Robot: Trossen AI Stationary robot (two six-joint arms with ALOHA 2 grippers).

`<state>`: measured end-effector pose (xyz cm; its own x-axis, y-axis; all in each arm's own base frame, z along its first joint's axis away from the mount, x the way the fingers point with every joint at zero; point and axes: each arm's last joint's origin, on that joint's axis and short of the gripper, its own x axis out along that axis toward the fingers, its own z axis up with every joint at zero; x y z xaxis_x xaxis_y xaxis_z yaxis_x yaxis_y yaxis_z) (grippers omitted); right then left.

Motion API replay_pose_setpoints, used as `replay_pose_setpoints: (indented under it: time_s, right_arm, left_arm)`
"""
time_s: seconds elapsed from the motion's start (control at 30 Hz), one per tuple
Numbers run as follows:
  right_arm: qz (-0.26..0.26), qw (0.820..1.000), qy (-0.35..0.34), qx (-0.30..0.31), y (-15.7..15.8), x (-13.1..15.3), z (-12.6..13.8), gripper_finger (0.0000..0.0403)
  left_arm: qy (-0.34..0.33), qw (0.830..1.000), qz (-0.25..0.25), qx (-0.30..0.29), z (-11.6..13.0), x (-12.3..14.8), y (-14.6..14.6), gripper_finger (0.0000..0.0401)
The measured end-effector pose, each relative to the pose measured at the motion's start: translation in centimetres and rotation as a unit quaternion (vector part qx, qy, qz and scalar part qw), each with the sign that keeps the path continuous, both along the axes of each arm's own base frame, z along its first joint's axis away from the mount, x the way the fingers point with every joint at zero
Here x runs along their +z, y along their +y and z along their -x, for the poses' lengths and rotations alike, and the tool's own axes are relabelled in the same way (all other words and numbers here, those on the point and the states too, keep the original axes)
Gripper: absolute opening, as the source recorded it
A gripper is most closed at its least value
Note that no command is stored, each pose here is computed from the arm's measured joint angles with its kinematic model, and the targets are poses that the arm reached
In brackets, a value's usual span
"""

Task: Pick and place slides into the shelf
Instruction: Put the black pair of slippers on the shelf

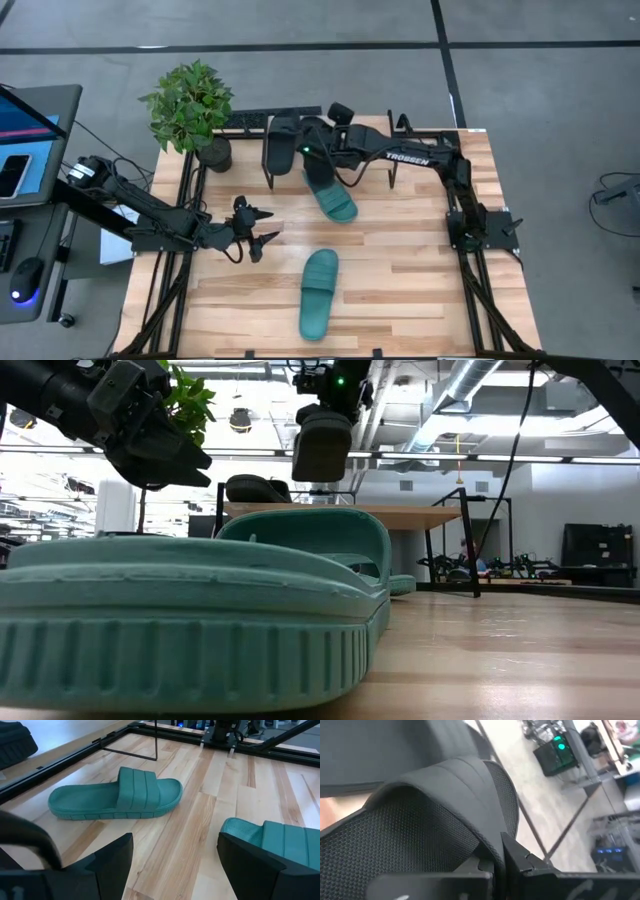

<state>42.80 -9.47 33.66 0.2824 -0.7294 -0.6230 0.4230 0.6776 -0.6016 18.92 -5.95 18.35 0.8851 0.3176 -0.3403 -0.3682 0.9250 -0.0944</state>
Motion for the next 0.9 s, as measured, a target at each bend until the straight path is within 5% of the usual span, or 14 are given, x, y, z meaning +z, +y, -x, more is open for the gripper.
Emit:
replay_pose_setpoints:
  time_s: [0.43, 0.9]
  right_arm:
    - [0.004, 0.999, 0.041, 0.032, 0.7, -0.2, 0.1, 0.0]
    - [-0.012, 0.999, -0.009, -0.032, -3.1, 0.0, 0.7, 0.0]
  left_arm:
    - [0.003, 1.0, -0.001, 0.0, 0.0, -0.1, 0.0, 0.0274]
    - [0.009, 1.0, -0.002, -0.001, 0.1, -0.2, 0.0, 0.0274]
